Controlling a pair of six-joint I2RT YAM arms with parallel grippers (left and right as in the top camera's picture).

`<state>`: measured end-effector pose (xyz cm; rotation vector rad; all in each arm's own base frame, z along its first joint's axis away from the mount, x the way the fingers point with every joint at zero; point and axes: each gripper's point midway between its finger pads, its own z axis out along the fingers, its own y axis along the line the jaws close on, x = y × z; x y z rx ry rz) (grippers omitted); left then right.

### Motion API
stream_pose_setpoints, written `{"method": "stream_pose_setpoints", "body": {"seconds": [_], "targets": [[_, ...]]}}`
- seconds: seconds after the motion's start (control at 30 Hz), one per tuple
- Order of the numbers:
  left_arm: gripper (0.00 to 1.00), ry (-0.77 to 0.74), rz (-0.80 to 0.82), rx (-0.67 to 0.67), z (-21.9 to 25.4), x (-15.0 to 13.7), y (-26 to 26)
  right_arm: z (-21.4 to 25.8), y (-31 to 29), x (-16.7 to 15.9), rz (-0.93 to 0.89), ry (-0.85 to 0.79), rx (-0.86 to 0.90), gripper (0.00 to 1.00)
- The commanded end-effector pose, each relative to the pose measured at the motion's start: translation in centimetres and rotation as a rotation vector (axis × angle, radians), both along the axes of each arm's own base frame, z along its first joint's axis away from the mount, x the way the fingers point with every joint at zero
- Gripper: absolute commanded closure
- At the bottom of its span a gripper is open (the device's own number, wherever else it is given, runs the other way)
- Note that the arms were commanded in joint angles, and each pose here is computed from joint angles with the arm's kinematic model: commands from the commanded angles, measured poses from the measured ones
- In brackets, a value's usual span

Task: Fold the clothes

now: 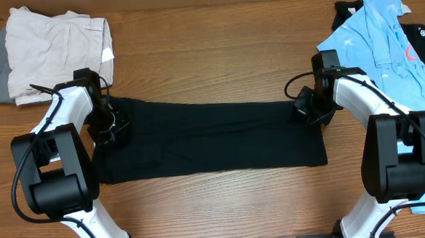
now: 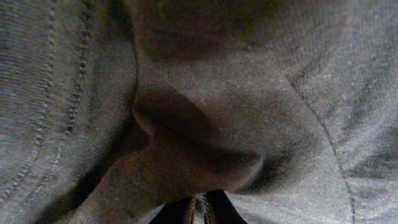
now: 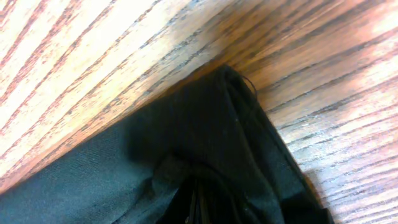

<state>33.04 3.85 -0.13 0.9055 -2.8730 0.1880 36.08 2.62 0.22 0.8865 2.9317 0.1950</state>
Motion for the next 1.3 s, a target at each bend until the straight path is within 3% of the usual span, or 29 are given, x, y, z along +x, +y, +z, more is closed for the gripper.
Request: {"method": "stream_pose_setpoints", "body": {"seconds": [0.0,0.13,0.33,0.4,0.47,0.53,0.57,0.63,0.7,0.93,1.07,1.1,1.27], "targets": [[0.89,0.108,0.069,0.194,-1.5,-2.6,4.4,-0.9,-1.3,0.1,0.008,0.022,-0.060,0.96],[0.89,0.112,0.071,0.197,-1.0,-2.6,4.8,1.1,-2.2,1.0,-0.035,-0.010,-0.087,0.96],[0.85,0.084,0.048,0.216,2.9,-1.3,5.3,8.3,-4.8,2.5,-0.103,-0.125,-0.095,0.92],[0.81,0.052,0.053,0.223,4.6,-0.7,5.5,10.1,-5.9,2.2,-0.120,-0.141,-0.097,0.81],[0.68,0.011,0.057,0.232,6.2,-0.1,5.6,11.1,-6.2,1.8,-0.084,-0.158,-0.077,0.73],[0.28,-0.019,0.061,0.237,7.2,0.2,5.7,11.3,-6.2,1.4,-0.045,-0.154,-0.054,0.56],[0.18,-0.030,0.062,0.233,7.5,0.2,5.6,11.2,-6.1,1.1,-0.020,-0.147,-0.040,0.47],[0.16,-0.039,0.057,0.212,8.0,0.1,5.2,10.9,-5.6,0.3,0.011,-0.115,-0.006,0.24],[0.14,-0.051,0.021,0.175,8.5,0.0,4.5,10.4,-4.4,-0.5,0.100,-0.102,0.058,0.13],[0.08,-0.075,-0.103,0.132,10.2,-0.6,2.0,7.8,-3.0,-2.2,0.174,-0.093,0.188,0.07],[0.06,-0.087,-0.216,0.014,10.5,-0.8,-1.4,7.6,-1.2,-2.8,0.283,-0.176,0.375,0.07],[0.00,-0.085,-0.239,-0.010,10.5,-1.0,-2.1,7.6,-0.9,-2.9,0.294,-0.198,0.419,0.07],[0.01,-0.061,-0.327,-0.054,10.6,-1.8,-4.1,7.0,-1.0,-3.8,0.297,-0.262,0.527,0.05]]}}
